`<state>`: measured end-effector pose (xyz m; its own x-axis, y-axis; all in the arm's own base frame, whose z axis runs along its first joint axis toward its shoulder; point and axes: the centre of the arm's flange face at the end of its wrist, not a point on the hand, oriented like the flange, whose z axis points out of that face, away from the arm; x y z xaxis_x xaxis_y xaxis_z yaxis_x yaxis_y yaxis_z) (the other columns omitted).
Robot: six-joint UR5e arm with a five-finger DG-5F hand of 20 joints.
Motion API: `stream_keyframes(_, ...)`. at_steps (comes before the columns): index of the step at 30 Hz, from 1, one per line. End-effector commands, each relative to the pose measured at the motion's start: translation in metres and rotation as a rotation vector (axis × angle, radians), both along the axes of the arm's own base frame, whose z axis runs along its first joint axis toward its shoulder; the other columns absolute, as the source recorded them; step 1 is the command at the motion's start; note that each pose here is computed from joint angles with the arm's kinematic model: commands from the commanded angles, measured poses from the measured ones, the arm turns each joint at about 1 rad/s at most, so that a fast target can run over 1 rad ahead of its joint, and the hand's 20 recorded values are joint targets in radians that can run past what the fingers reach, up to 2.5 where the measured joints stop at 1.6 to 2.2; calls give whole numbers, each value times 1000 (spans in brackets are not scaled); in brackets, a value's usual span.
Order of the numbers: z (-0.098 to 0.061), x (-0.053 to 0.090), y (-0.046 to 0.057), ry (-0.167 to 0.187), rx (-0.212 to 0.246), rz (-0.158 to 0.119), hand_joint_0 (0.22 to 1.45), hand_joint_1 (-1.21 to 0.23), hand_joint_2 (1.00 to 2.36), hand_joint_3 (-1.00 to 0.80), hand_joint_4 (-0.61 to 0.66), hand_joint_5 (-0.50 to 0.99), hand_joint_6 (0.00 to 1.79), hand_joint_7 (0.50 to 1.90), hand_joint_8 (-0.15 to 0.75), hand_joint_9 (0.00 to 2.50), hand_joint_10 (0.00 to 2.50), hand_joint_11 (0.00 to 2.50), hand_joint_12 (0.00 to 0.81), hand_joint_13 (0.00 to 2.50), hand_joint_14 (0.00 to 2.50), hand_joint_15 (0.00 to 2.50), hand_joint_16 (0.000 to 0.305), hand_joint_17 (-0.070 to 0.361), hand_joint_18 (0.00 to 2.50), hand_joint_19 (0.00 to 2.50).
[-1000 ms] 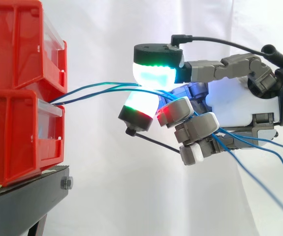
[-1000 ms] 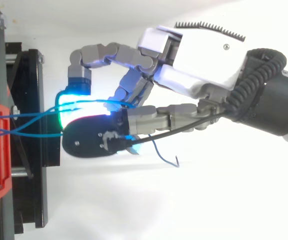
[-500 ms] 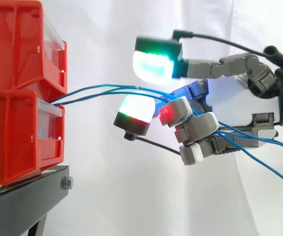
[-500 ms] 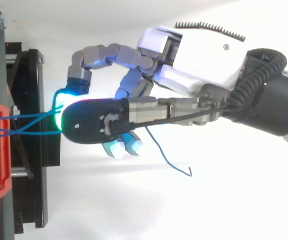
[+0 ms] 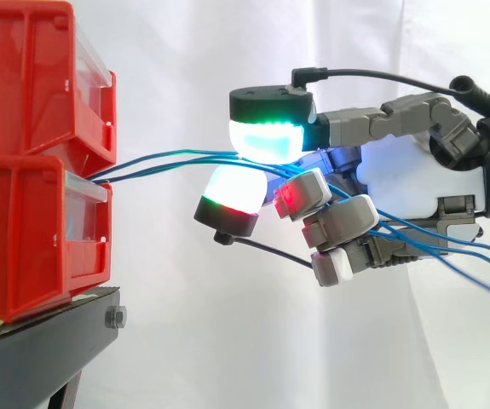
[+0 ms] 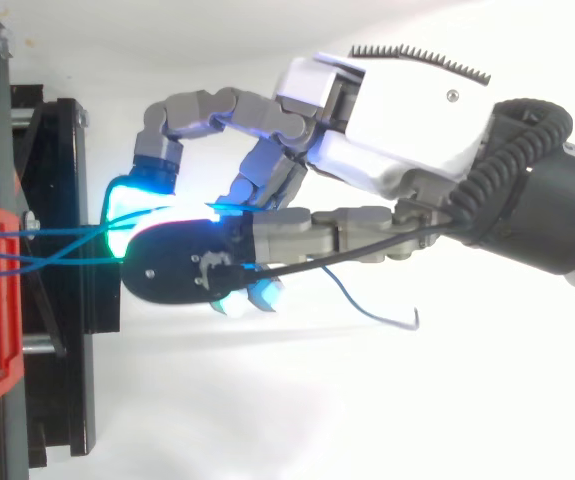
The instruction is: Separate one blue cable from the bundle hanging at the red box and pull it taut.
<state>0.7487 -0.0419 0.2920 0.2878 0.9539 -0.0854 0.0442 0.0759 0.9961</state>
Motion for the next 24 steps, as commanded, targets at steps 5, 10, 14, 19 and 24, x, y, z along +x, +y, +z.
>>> stream_keyframes(5,0,0,1,2,-6,0,608,-490,1000,-500,246,-99,504,1236,333,1257,26,1114,395,1364,29,1231,50,113,1061,863)
stream_keyframes(10,1,0,1,0,-6,-3,639,-474,1006,-445,236,-97,504,1236,331,1264,26,1112,392,1376,27,1234,50,114,1070,863)
stream_keyframes(14,0,0,1,3,-5,-9,697,-578,1022,-212,227,-106,504,1207,331,1263,26,1112,385,1379,27,1227,51,114,1069,848)
stream_keyframes(19,0,-1,1,5,-7,-9,709,-632,1022,-162,241,-128,503,1148,326,1238,26,1135,386,1367,27,1230,51,114,1062,853)
stream_keyframes(24,1,0,1,0,-6,-9,702,-649,1019,-249,249,-131,503,1144,327,1227,26,1138,394,1364,27,1214,51,115,1065,837)
